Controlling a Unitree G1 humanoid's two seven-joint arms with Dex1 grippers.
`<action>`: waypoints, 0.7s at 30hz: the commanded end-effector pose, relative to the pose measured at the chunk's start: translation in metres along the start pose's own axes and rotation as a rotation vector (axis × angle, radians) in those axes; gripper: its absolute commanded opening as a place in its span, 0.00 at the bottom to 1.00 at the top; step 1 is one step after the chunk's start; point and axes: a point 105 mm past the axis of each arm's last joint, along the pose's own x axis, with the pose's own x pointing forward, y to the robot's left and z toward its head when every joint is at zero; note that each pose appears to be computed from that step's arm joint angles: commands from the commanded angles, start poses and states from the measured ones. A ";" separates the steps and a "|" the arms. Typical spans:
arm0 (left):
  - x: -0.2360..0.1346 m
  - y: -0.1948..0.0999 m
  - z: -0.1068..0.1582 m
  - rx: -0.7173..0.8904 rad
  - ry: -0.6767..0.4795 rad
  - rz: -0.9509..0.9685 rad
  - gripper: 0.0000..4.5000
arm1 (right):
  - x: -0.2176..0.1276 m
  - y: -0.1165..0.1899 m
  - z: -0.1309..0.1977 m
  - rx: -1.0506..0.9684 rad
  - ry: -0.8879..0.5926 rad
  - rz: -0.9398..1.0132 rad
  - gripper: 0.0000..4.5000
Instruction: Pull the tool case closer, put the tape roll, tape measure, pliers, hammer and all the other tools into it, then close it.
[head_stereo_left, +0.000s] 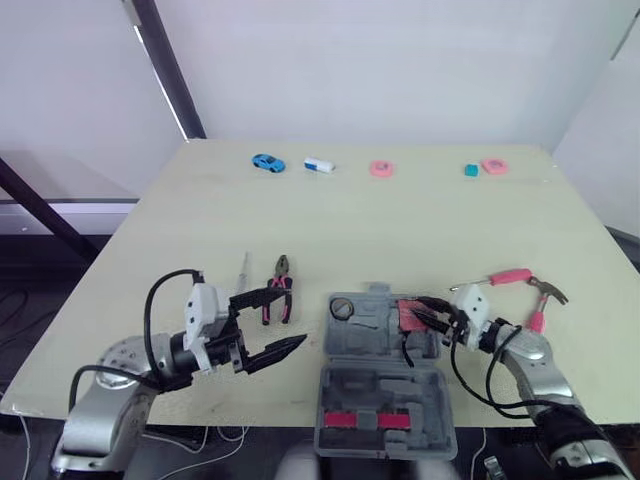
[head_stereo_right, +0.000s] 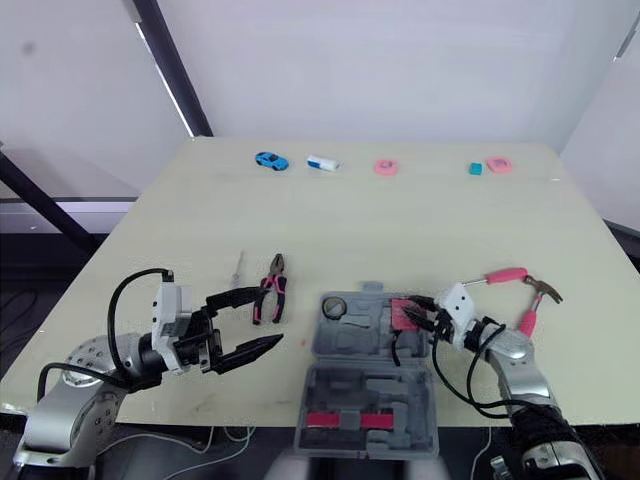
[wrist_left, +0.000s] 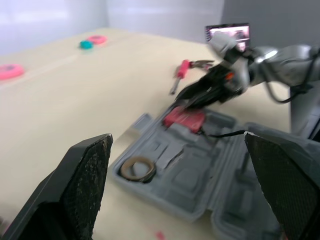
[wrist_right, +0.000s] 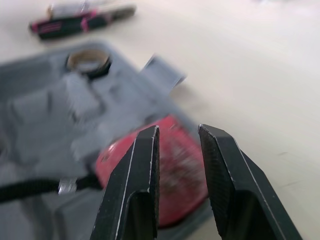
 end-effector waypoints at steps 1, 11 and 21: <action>-0.011 0.010 0.005 0.007 -0.037 0.099 1.00 | -0.020 -0.011 0.029 -0.033 -0.091 -0.089 0.29; -0.065 0.042 -0.029 -0.050 0.010 0.445 1.00 | -0.124 -0.026 0.011 0.021 0.000 -0.339 0.29; -0.149 0.046 -0.078 -0.169 0.096 0.808 1.00 | -0.242 -0.027 -0.019 0.195 0.057 -0.708 0.97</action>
